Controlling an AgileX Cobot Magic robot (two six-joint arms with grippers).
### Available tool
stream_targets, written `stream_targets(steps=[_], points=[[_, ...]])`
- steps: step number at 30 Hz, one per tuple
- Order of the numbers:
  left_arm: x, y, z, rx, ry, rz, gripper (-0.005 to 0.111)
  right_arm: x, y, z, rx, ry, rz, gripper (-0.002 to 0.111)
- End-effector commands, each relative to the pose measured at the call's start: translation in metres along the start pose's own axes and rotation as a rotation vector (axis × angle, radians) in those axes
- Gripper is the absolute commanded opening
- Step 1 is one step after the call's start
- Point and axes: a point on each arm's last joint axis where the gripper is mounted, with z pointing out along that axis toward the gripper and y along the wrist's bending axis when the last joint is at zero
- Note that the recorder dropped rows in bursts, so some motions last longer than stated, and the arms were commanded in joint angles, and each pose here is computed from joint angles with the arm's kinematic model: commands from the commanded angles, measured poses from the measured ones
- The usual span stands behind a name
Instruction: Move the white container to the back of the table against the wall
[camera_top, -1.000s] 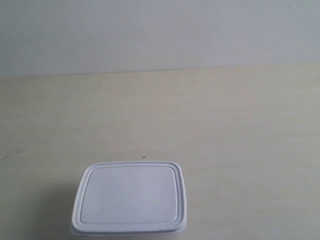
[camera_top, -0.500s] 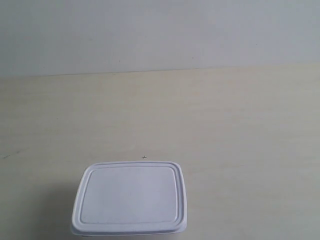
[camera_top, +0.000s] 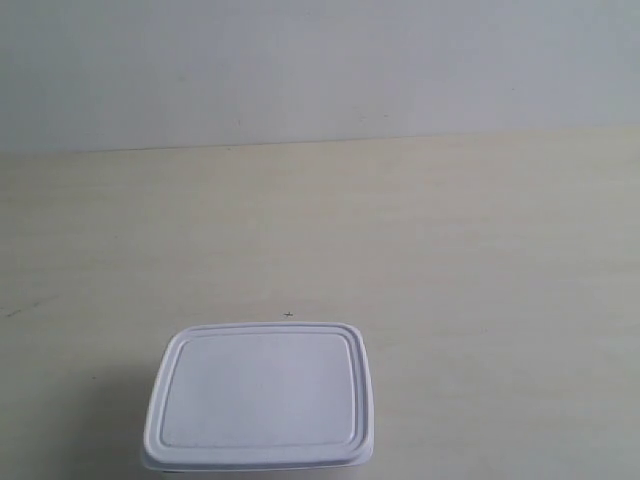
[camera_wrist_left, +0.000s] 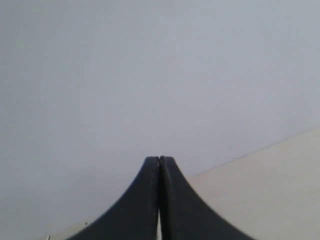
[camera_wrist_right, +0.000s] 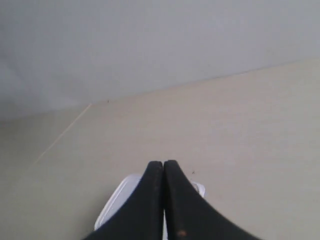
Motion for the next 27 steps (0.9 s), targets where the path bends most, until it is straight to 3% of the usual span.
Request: stream_targets(steps=[1,17,27], points=[[-0.023,0.01,0.011,-0.003,-0.031,-0.012,0.0,-0.004,0.003,0.013,-0.045,0.119,-0.043,0.0],[-0.031,0.015,0.019,-0.003,-0.029,-0.011,0.0,-0.004,0.011,0.02,-0.145,0.15,-0.065,0.0],[-0.031,0.015,0.019,-0.002,-0.027,-0.009,0.0,0.006,0.013,0.019,-0.186,0.242,-0.152,0.0]])
